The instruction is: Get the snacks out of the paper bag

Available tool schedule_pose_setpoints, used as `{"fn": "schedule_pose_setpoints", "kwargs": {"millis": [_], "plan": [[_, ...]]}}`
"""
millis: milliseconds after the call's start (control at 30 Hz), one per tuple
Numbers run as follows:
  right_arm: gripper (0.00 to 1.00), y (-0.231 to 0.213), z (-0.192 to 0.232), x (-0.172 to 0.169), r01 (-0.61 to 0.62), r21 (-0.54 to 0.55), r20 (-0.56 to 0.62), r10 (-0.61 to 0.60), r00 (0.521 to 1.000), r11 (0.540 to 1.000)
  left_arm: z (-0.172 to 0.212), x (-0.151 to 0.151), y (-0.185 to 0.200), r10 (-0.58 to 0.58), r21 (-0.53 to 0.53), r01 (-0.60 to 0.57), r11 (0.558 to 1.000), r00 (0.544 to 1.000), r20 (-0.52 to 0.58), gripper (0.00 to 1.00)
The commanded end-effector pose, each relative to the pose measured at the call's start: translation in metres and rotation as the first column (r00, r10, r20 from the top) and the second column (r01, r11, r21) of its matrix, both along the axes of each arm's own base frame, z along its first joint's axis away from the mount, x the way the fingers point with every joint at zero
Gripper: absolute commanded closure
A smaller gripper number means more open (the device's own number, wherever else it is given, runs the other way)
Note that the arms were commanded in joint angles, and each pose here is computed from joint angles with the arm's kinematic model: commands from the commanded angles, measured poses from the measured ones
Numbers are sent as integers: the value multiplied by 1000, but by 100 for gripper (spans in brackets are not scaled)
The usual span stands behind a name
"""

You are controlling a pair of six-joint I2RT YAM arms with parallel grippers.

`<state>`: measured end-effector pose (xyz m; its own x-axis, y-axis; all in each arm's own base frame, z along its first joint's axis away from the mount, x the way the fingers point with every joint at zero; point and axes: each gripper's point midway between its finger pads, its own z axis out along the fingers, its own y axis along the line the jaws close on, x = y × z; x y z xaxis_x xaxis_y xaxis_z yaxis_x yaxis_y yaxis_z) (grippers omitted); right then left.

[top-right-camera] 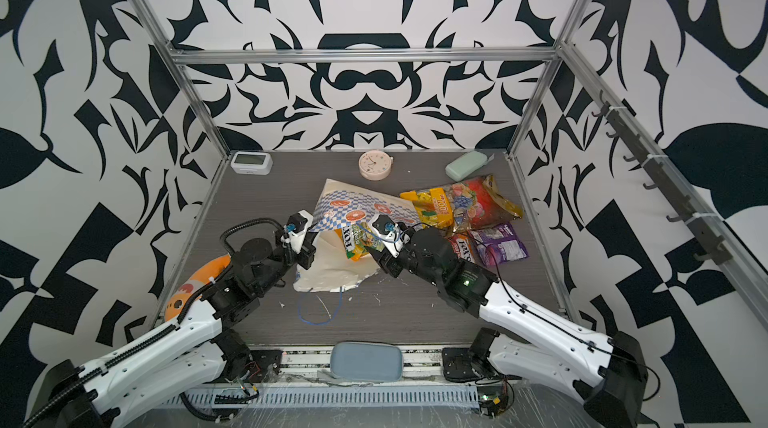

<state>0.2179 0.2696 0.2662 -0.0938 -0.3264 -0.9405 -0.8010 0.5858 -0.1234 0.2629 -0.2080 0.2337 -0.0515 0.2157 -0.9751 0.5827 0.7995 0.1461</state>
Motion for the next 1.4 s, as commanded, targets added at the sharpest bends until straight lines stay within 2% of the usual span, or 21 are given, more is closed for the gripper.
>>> {"fn": "schedule_pose_setpoints", "kwargs": {"millis": [0, 167, 233, 300, 367, 467, 600, 733, 767, 900, 967, 1167, 1367], "plan": [[35, 11, 35, -2, -45, 48, 44, 43, 998, 998, -9, 9, 12, 74, 19, -74, 997, 997, -26, 100], [35, 40, -18, 26, -5, -73, -108, -3, 994, 997, -6, 13, 16, 111, 20, -110, 994, 994, -19, 100], [35, 53, -31, 38, 11, -73, -150, -22, 988, 997, -3, 16, 22, 151, 11, -151, 989, 988, -16, 100], [35, 62, -38, 49, 24, -62, -150, -34, 988, 998, -3, 22, 39, 253, -4, -253, 968, 967, -17, 100], [35, 71, -42, 60, 16, -39, -169, -22, 985, 999, -2, 29, 63, 390, -1, -390, 921, 921, -3, 100], [35, 88, -45, 82, -15, -1, -190, 14, 982, 1000, 3, 36, 98, 574, 0, -574, 819, 819, 24, 100], [36, 119, -36, 125, -52, 35, -239, 59, 969, 998, 8, 52, 119, 675, -13, -675, 738, 738, 5, 100], [36, 152, -28, 170, -82, 33, -304, 88, 948, 996, 19, 73, 138, 773, -74, -771, 632, 634, 4, 100], [37, 157, -31, 179, -80, 32, -330, 86, 940, 996, 19, 77, 140, 784, -88, -781, 618, 621, -12, 100], [37, 160, -26, 181, -89, 38, -408, 97, 908, 995, 23, 87, 135, 769, -154, -761, 631, 639, -8, 100], [37, 155, -32, 171, -95, 23, -481, 94, 872, 995, 21, 88, 132, 757, -151, -748, 646, 653, 3, 100], [37, 137, -57, 137, -107, -22, -700, 61, 712, 994, 12, 91, 117, 694, -135, -689, 712, 720, -9, 100], [35, 142, -28, 100, -196, 94, -794, 192, 577, 976, 8, 90, 117, 693, -129, -690, 713, 720, -21, 100]]}}
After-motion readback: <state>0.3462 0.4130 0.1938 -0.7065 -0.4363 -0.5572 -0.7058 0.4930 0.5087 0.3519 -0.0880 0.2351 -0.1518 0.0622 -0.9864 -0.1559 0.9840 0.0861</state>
